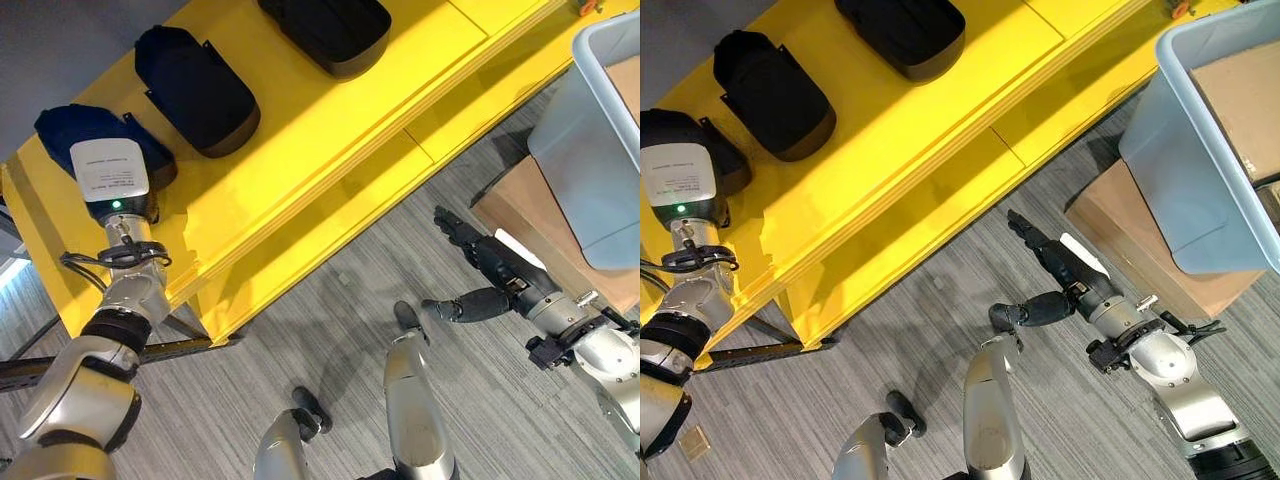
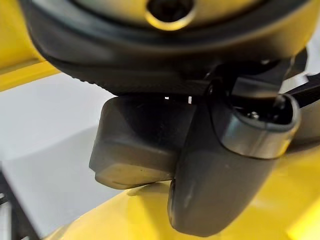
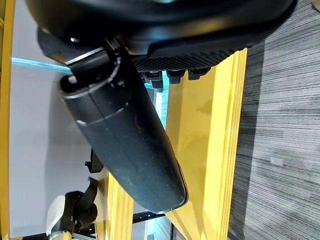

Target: Move parts from the plastic box to the shelf.

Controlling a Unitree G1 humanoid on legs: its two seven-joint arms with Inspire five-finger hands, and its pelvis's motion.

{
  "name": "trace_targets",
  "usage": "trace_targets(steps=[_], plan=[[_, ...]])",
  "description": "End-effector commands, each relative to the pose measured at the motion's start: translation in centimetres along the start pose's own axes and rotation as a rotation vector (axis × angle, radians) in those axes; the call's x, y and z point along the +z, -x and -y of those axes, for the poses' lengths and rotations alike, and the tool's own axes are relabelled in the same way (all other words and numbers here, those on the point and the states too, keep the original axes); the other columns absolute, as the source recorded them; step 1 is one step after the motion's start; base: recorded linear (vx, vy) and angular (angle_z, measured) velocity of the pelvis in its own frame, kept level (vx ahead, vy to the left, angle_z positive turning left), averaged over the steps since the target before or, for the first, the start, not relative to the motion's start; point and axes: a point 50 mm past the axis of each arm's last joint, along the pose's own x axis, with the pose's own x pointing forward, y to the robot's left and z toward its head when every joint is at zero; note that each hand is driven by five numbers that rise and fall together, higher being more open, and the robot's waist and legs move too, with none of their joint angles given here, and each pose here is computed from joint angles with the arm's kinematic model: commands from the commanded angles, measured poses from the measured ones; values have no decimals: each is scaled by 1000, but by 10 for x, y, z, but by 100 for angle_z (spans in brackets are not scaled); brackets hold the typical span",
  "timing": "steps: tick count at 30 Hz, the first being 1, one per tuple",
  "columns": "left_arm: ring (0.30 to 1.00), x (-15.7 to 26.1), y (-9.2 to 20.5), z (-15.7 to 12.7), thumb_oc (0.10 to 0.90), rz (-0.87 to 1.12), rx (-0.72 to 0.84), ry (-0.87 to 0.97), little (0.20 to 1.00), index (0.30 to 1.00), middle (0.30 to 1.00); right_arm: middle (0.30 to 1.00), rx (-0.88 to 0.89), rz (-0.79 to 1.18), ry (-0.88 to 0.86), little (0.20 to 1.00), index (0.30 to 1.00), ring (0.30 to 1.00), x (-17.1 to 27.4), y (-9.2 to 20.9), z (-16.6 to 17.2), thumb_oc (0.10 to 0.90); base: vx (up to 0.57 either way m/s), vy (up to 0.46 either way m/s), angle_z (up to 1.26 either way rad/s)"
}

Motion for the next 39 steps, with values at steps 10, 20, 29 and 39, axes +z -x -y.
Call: trace_targets(steps=[10,20,29,39], plan=[[300,-70,-8,-19,400,-147,72,-188,300,300,300,1000,-104,307,27,1000,1000,1000,58,-8,21,900,0,0,2],[300,-75,-5,-17,400,-38,47,-301,300,300,300,1000,-118,312,42,1000,1000,1000,58,-4,24,900,-4,15,0],[300,-79,-1,-13,400,7,28,-344,300,300,300,1000,-115,307,79,1000,1000,1000,62,-3,31,900,-5,79,0],[300,-84,1,-12,400,28,15,-395,300,300,300,1000,-110,303,91,1000,1000,1000,64,-2,33,900,-3,23,-1]])
